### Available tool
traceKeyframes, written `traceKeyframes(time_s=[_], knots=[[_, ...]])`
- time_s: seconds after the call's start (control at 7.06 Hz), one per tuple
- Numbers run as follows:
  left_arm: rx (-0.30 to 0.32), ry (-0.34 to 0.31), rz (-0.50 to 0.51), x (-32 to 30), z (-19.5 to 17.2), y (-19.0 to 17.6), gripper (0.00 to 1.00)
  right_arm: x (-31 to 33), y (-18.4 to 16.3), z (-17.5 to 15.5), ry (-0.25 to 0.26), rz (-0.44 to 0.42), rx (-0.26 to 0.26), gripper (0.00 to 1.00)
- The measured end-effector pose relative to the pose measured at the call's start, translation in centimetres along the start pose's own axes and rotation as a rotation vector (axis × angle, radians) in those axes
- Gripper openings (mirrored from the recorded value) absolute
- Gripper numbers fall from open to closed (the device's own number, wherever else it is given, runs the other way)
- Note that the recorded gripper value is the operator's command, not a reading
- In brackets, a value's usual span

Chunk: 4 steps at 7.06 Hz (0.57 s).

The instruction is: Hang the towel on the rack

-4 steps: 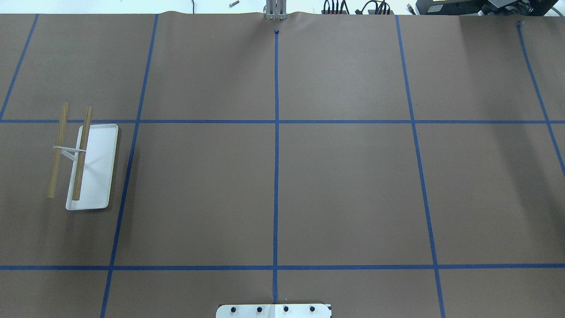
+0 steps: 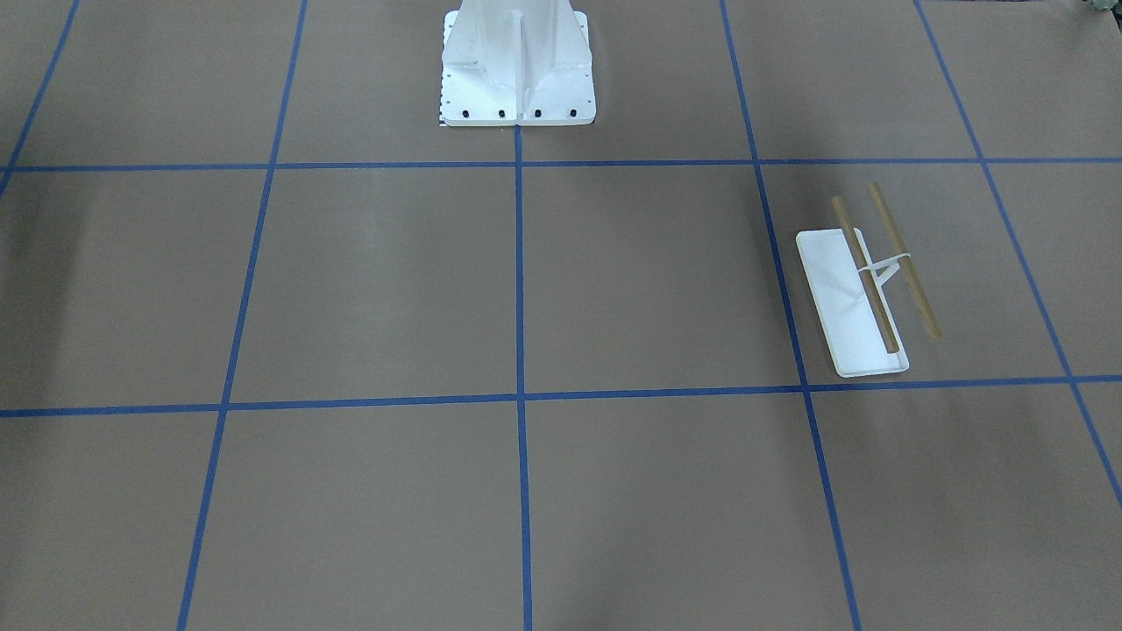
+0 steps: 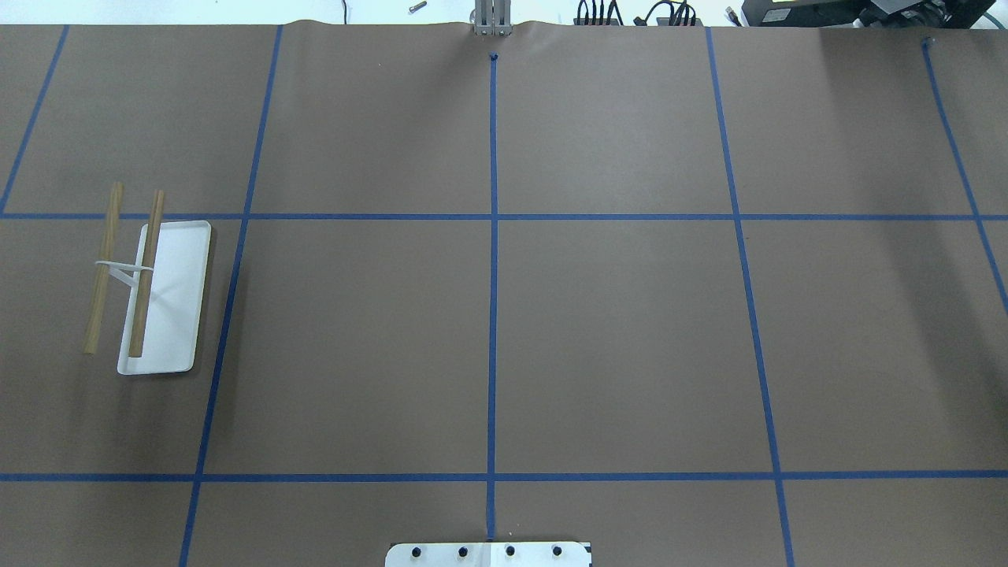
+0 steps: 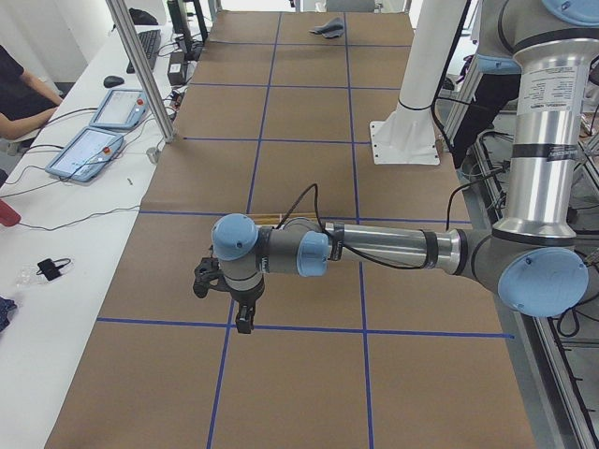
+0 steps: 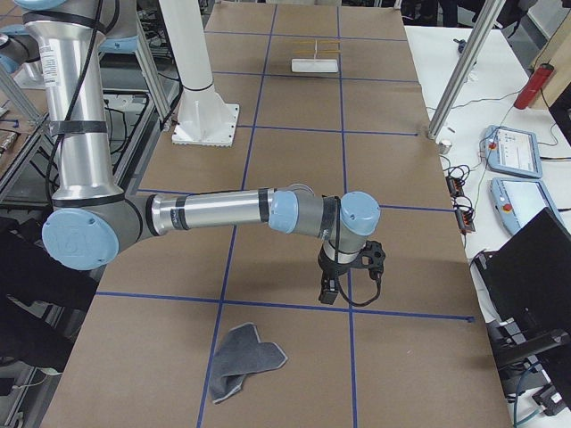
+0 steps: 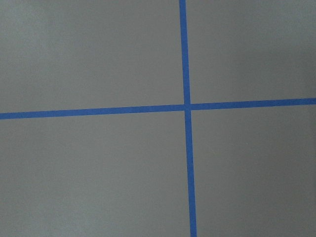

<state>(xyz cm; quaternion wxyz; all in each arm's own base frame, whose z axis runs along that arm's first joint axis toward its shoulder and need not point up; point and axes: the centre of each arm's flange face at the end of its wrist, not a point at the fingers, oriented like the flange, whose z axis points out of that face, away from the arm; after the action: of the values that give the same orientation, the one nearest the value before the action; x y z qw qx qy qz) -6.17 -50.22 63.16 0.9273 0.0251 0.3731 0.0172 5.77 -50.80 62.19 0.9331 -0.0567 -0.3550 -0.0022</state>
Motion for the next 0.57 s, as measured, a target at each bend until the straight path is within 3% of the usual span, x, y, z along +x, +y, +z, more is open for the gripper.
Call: traceKeyframes(time_s=[0.57], knots=[[0.001,0.0,0.003,0.15,-0.06,-0.09,0.98,0.18,0.03,0.19,0.0,0.005,-0.004,1.0]])
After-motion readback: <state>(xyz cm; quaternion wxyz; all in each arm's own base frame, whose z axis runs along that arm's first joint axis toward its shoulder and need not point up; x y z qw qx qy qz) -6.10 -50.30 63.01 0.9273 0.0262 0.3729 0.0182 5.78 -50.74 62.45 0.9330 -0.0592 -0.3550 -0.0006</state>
